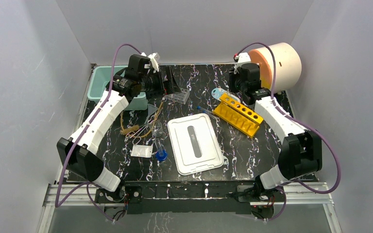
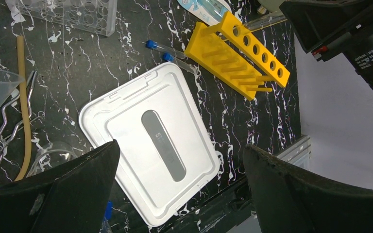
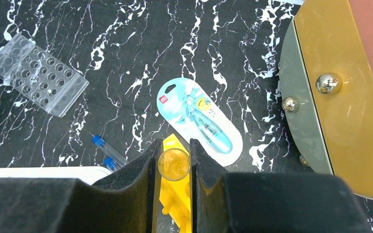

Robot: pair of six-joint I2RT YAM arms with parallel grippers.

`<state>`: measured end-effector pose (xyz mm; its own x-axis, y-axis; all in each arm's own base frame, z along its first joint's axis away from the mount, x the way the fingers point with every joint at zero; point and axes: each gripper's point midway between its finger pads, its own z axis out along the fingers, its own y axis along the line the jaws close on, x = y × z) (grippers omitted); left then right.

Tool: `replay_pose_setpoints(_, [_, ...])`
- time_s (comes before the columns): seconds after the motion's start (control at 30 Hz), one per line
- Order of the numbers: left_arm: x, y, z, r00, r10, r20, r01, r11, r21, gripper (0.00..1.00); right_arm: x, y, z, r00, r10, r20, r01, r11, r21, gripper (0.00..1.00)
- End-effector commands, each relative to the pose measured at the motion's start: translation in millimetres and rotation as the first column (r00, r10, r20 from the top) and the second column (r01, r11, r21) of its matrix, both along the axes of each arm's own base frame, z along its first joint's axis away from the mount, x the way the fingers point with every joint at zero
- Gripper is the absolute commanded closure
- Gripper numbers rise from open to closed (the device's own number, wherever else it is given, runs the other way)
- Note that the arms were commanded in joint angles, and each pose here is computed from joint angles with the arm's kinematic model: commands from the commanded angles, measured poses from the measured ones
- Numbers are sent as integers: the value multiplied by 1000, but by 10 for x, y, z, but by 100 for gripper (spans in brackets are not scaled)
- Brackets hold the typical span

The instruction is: Organize the chemistry lab equipment

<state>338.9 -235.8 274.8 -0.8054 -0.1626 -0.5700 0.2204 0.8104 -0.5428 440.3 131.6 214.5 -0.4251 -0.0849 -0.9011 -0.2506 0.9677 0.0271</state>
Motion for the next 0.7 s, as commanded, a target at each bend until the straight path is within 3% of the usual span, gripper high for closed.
replay_pose_setpoints(0.0, [-109, 41, 174, 999, -18, 45, 19, 1000, -23, 2, 78, 22, 161, 997, -1, 77, 2, 1000, -12, 77])
replay_pose_setpoints(0.67, [-111, 91, 141, 999, -11, 45, 11, 1000, 5, 2, 74, -28, -197, 998, -45, 48, 48, 998, -47, 77])
